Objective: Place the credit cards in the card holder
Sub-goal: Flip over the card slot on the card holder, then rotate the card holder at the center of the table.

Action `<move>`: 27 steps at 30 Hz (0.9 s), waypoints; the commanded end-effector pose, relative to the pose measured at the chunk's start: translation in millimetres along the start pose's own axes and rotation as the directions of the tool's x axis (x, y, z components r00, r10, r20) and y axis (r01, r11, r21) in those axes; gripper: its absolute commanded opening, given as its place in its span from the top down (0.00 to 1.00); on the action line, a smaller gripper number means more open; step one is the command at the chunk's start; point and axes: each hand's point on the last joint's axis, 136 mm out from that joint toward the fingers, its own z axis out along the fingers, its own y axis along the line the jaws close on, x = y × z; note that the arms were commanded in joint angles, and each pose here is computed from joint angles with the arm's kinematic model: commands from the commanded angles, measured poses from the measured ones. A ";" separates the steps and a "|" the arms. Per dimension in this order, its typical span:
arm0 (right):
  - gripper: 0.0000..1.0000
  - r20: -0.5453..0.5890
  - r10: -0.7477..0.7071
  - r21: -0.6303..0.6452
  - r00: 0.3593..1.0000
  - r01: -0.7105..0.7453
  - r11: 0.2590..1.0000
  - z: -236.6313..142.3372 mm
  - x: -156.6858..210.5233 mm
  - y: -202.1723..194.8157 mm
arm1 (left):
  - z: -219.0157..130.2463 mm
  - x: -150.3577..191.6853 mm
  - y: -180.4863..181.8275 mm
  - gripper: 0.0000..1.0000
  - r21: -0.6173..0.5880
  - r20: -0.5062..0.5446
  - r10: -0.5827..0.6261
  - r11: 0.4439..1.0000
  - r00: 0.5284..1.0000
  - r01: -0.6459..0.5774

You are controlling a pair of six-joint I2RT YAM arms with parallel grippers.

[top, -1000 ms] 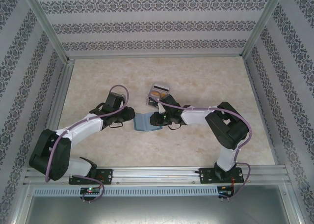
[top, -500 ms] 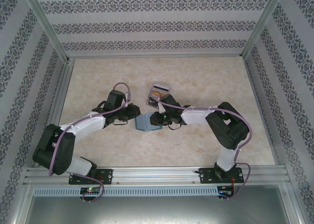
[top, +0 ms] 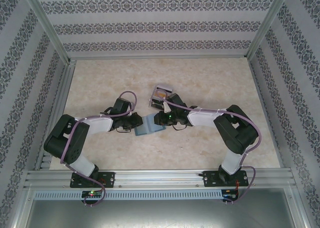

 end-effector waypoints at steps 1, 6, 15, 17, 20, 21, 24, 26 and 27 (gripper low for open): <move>0.75 0.016 0.002 -0.071 1.000 0.000 0.997 -8.8 -5.1 17.3 | 2.8 -7.2 -4.8 0.81 0.011 0.005 0.023 1.000 1.000 -0.023; 0.75 0.038 -0.004 -0.104 0.999 0.008 0.994 -20.0 -9.1 29.2 | -7.8 -18.1 -16.7 0.79 0.013 0.036 0.044 0.999 0.998 -0.044; 0.74 0.095 -0.015 -0.122 0.995 0.026 0.992 -42.6 -24.7 37.7 | -30.5 -36.3 -44.4 0.77 0.036 0.083 0.088 0.995 0.993 -0.092; 0.74 0.106 -0.016 -0.123 0.994 0.029 0.992 -46.5 -28.6 37.0 | -32.7 -39.4 -50.0 0.77 0.049 0.089 0.089 0.994 0.992 -0.094; 0.74 0.127 -0.022 -0.121 0.992 0.038 0.992 -54.1 -35.3 36.8 | -37.0 -46.4 -60.4 0.76 0.072 0.105 0.093 0.992 0.990 -0.100; 0.74 0.135 -0.026 -0.117 0.991 0.042 0.992 -57.3 -38.5 36.5 | -38.4 -48.6 -64.5 0.76 0.079 0.109 0.094 0.992 0.990 -0.103; 0.72 0.166 -0.035 -0.105 0.985 0.053 0.993 -70.3 -50.2 33.7 | -41.5 -56.0 -75.8 0.75 0.099 0.124 0.096 0.989 0.988 -0.108; 0.71 0.204 -0.038 -0.095 0.978 0.058 0.994 -84.5 -63.0 29.7 | -40.2 -60.6 -84.5 0.75 0.119 0.130 0.091 0.987 0.987 -0.106; 0.70 0.225 -0.038 -0.086 0.974 0.058 0.995 -92.0 -70.7 26.4 | -38.6 -61.9 -89.5 0.75 0.132 0.129 0.088 0.986 0.988 -0.105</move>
